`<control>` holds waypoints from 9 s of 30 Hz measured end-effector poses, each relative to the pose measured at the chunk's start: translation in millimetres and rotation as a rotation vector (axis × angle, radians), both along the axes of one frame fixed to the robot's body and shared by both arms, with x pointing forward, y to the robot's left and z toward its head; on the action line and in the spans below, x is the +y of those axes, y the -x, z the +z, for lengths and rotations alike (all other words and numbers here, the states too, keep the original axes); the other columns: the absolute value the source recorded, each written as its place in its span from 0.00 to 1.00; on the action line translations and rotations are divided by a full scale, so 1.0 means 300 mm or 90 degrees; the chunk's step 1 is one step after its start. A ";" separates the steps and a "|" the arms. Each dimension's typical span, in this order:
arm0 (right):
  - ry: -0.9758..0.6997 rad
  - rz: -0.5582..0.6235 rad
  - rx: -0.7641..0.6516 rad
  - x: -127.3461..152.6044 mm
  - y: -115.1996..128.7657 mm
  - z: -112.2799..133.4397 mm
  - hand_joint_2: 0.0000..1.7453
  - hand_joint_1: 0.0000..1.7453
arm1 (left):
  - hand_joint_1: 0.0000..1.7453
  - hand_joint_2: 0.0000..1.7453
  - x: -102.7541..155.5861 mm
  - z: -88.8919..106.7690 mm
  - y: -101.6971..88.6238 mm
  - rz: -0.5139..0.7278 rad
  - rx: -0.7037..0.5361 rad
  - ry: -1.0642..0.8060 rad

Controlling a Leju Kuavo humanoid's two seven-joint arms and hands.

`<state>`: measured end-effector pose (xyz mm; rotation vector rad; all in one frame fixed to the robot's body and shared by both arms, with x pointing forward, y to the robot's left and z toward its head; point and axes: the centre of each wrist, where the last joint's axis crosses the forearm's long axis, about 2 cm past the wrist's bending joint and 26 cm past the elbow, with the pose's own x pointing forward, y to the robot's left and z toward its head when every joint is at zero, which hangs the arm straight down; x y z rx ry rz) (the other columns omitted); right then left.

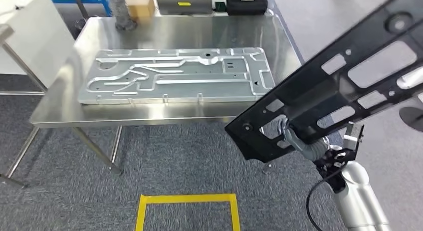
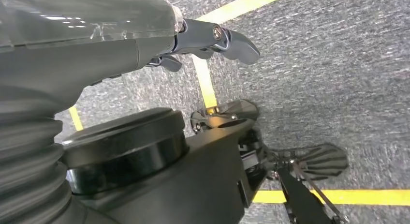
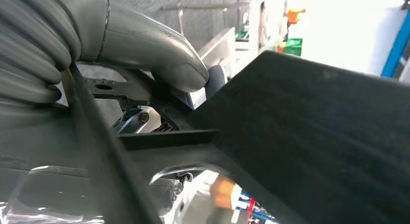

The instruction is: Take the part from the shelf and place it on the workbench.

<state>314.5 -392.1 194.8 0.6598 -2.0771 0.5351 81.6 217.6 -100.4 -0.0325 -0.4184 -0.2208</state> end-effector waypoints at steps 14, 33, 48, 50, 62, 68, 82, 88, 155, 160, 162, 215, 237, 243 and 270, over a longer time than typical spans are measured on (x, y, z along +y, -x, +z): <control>0.019 -0.007 -0.024 -0.042 -0.018 0.068 1.00 1.00 | 0.00 1.00 -0.004 -0.001 0.009 -0.006 0.004 0.000; 0.053 -0.023 -0.009 -0.114 -0.018 0.103 1.00 1.00 | 0.00 1.00 -0.028 0.004 -0.001 -0.026 0.001 0.009; 0.358 -0.201 -0.126 0.005 -0.356 0.403 1.00 1.00 | 0.00 1.00 -0.033 0.013 -0.042 -0.038 -0.007 0.009; 0.486 -0.287 -0.211 0.088 -0.422 0.493 1.00 1.00 | 0.00 1.00 -0.035 0.018 -0.060 -0.039 -0.019 0.013; 0.762 -0.297 -0.403 0.579 -0.517 0.549 1.00 1.00 | 0.00 1.00 -0.036 0.022 -0.079 -0.049 -0.035 0.016; 0.820 -0.305 -0.477 0.701 -0.497 0.519 1.00 1.00 | 0.00 1.00 -0.030 0.021 -0.076 -0.044 -0.038 0.004; 0.834 -0.266 -0.500 0.807 -0.429 0.471 0.00 0.00 | 0.00 0.50 -0.027 0.022 -0.082 -0.055 -0.061 -0.004; 0.836 -0.259 -0.491 0.801 -0.423 0.442 0.00 0.00 | 0.00 0.00 -0.029 0.023 -0.086 -0.058 -0.052 0.001; 0.817 -0.231 -0.499 0.903 -0.414 0.545 0.00 0.00 | 0.00 0.00 -0.015 0.016 -0.066 -0.037 -0.038 0.029; 0.814 -0.226 -0.504 0.923 -0.409 0.551 0.00 0.00 | 0.00 0.00 -0.011 0.014 -0.064 -0.034 -0.040 0.031; 0.815 -0.224 -0.503 0.926 -0.409 0.549 0.00 0.00 | 0.00 0.00 -0.010 0.014 -0.064 -0.033 -0.041 0.031; 0.876 -0.317 -0.453 0.763 -0.503 0.482 0.00 0.00 | 0.00 0.00 0.001 0.012 -0.062 -0.017 -0.045 0.032; 0.889 -0.500 -0.281 0.208 -0.572 0.450 0.00 0.00 | 0.00 0.00 0.008 0.005 -0.031 0.008 -0.042 0.040; 0.783 -0.661 -0.113 -0.259 -0.427 0.276 0.00 0.00 | 0.00 0.00 -0.001 0.003 -0.016 0.010 -0.033 0.045; 0.106 -0.613 1.198 0.105 0.821 -0.995 0.00 0.00 | 0.00 0.00 0.023 -0.004 0.003 0.000 -0.006 0.024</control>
